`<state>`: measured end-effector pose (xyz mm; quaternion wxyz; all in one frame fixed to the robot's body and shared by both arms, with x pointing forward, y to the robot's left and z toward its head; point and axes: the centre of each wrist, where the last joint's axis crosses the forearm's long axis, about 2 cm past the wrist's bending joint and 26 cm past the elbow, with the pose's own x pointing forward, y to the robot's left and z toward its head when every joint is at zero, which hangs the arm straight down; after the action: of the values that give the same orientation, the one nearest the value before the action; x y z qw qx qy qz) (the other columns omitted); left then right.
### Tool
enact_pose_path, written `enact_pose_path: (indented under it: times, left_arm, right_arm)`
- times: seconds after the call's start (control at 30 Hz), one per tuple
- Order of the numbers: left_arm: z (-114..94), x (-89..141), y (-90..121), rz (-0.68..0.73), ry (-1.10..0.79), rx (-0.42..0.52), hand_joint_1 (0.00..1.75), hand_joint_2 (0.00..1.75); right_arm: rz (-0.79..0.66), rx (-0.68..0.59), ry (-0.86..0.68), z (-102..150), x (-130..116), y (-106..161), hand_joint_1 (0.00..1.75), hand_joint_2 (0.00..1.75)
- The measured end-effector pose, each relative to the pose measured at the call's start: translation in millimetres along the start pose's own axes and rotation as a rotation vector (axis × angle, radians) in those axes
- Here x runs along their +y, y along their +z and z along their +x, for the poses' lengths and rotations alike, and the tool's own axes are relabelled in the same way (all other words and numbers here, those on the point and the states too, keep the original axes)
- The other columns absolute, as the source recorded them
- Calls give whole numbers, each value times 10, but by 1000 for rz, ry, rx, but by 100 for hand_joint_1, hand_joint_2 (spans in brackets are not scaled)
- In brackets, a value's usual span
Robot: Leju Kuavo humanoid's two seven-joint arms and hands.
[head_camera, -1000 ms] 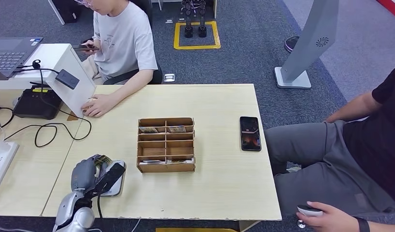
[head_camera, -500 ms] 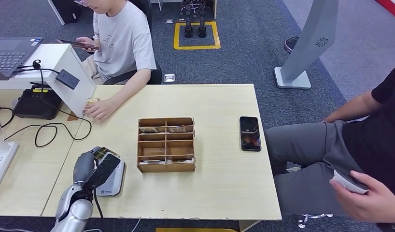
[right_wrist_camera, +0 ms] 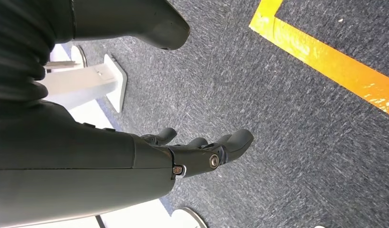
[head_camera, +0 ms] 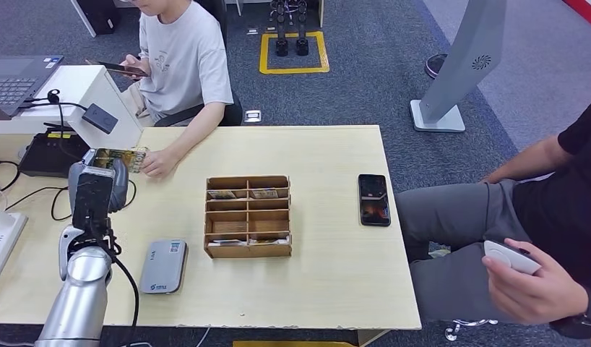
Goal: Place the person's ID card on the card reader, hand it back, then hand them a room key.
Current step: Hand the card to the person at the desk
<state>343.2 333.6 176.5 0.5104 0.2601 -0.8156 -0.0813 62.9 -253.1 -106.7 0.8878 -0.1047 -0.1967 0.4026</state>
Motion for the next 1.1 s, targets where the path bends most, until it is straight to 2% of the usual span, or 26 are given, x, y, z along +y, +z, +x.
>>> enact_pose_path:
  times: [0.17, 0.27, 0.4, 0.57, 0.73, 1.03, 1.1]
  left_arm:
    - [79, 80, -175, 129, -206, -129, 175, 175]
    - [60, 98, -192, 180, -329, -188, 175, 175]
    - [-13, 123, -163, 188, -537, -252, 175, 175]
    - [-119, 171, -129, 127, -784, -330, 175, 175]
    - [-191, 179, -95, 84, -850, -343, 175, 175]
    - [-281, 145, -40, 35, -837, -321, 175, 175]
    - [-299, 133, -28, 23, -819, -308, 87, 175]
  right_arm:
    - [11, -3, 15, 50, -41, -19, 0, 175]
    - [10, -7, 19, 98, -58, -29, 0, 175]
    - [20, -2, 24, 131, -70, -37, 0, 175]
    - [26, -8, 31, 140, -79, -40, 0, 175]
    - [27, -21, 31, 147, -88, -44, 0, 175]
    - [22, -30, 25, 158, -101, -48, 0, 175]
    - [22, -30, 24, 158, -101, -48, 0, 175]
